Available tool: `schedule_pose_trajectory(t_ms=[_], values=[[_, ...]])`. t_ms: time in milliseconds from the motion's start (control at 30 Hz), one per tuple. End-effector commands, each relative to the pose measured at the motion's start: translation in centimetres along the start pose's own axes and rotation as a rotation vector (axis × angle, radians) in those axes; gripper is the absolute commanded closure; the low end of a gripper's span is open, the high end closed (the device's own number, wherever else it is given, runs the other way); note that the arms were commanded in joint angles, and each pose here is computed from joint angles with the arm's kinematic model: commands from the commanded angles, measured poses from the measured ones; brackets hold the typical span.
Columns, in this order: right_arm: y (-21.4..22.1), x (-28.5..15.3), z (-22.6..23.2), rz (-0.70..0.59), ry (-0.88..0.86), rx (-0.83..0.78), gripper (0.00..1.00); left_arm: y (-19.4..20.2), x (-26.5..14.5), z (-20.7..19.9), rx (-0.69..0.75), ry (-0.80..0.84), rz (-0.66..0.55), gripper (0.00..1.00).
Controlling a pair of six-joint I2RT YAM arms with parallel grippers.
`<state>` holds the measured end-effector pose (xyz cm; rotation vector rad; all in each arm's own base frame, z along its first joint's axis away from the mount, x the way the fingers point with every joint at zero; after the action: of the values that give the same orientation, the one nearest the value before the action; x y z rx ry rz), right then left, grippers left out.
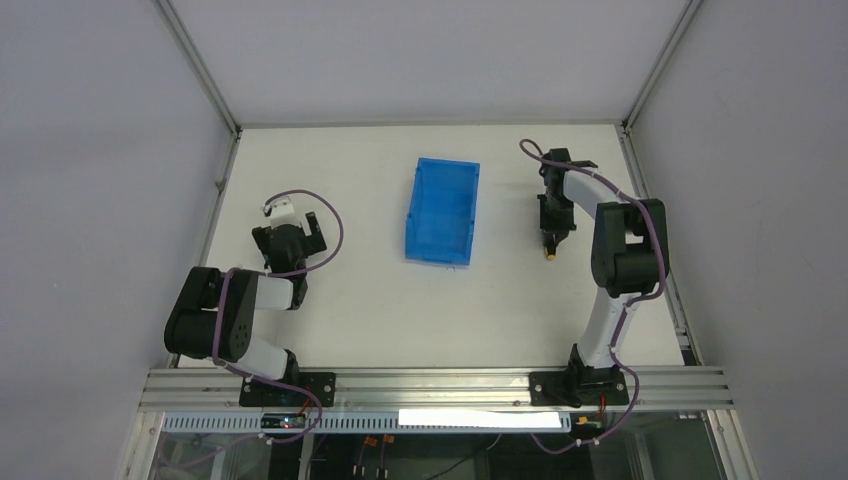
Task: Put the screwdriver in the bin
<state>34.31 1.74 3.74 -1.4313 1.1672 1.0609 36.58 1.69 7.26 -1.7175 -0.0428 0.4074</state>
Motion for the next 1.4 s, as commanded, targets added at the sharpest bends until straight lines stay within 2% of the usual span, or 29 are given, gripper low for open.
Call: schedule_pose_trajectory(t_ms=[0,300,433,533,667,833,967,1067,1367], values=[[-1.5,-4.8,-0.3,-0.089,-0.023,0.046,1.00,-1.4,0.4,-0.7,-0.019,0.008,-0.044,0.01],[-2.2,-16.5,-1.6,-0.281,-0.046,0.176,1.00,-1.4,0.4,-0.7,-0.019,0.008,-0.044,0.01],[-2.9,-21.7,-0.9,-0.411,-0.091,0.214,1.00,-1.4,0.4,-0.7,-0.019,0.008,-0.044,0.01],[-3.9,-25.1,1.6,-0.538,-0.191,0.217,1.00,-1.4,0.4,-0.7,-0.019,0.008,-0.044,0.01],[-5.4,-29.3,7.0,-0.733,-0.347,0.154,1.00,-1.4,0.4,-0.7,-0.019,0.008,-0.044,0.01],[-6.5,-32.3,12.6,-0.899,-0.460,0.082,1.00,-1.4,0.4,-0.8,-0.019,0.008,-0.044,0.01],[-7.1,-32.2,17.1,-0.942,-0.535,0.030,1.00,-1.4,0.4,-0.8,-0.019,0.008,-0.043,0.01],[-7.3,-30.2,19.8,-0.923,-0.549,0.009,1.00,-1.4,0.4,-0.8,-0.019,0.008,-0.044,0.01],[-7.9,-18.5,24.4,-0.708,-0.468,0.059,1.00,-1.4,0.4,-0.8,-0.019,0.009,-0.044,0.01]])
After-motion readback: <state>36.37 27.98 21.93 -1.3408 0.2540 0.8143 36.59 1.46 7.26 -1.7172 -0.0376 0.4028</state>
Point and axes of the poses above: each gripper's point midway between its finger pads, its own x axis out along the fingers, its own z axis along the line the jaws close on, y = z × x, the point moved 1 cm from there along -x, back along the fingers, and after that the axes turned 7 degrees about -x, right-handed, at the moved point
